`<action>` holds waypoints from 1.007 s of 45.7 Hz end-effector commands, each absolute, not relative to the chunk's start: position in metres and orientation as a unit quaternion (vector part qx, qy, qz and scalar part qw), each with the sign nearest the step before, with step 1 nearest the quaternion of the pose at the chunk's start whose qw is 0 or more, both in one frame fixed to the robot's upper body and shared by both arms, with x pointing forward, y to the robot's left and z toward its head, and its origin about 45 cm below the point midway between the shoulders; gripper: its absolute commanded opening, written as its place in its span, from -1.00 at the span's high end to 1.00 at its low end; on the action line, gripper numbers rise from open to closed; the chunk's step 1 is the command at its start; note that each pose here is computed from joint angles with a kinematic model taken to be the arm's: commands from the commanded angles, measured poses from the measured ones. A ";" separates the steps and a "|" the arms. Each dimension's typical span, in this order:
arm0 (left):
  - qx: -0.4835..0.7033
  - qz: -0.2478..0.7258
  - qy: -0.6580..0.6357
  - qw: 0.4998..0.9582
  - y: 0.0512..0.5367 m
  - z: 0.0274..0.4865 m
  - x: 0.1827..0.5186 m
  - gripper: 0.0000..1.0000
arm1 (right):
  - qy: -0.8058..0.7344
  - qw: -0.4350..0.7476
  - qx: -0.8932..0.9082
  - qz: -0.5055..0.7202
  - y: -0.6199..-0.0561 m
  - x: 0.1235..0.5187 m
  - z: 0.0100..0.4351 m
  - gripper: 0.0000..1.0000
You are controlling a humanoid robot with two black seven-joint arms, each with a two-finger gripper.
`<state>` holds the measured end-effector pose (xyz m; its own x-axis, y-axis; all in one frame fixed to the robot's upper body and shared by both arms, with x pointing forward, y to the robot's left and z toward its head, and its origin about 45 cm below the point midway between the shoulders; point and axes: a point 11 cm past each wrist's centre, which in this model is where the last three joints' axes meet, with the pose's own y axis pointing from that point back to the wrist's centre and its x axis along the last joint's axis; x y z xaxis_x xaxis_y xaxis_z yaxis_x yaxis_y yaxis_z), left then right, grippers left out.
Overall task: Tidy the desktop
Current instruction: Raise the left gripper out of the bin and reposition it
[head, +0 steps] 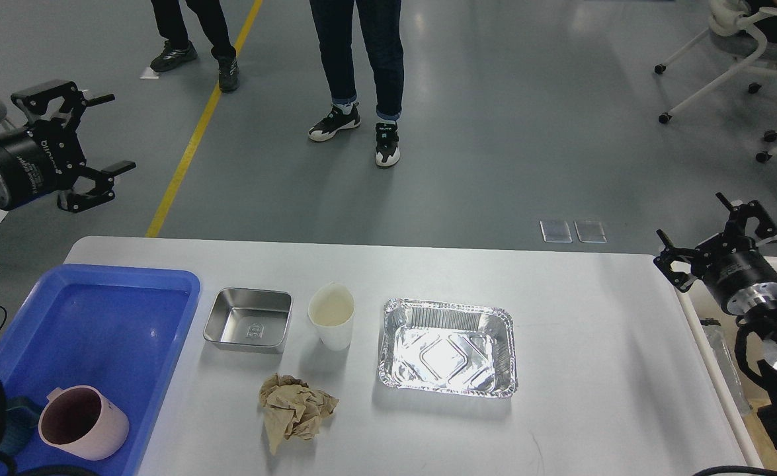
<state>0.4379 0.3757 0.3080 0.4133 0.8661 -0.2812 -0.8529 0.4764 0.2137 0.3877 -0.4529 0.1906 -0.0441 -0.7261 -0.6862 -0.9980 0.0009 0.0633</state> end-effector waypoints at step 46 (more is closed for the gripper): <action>-0.024 0.583 0.102 0.806 0.373 0.190 0.397 -0.94 | 0.607 0.294 -0.668 0.314 -0.398 0.397 0.181 -1.00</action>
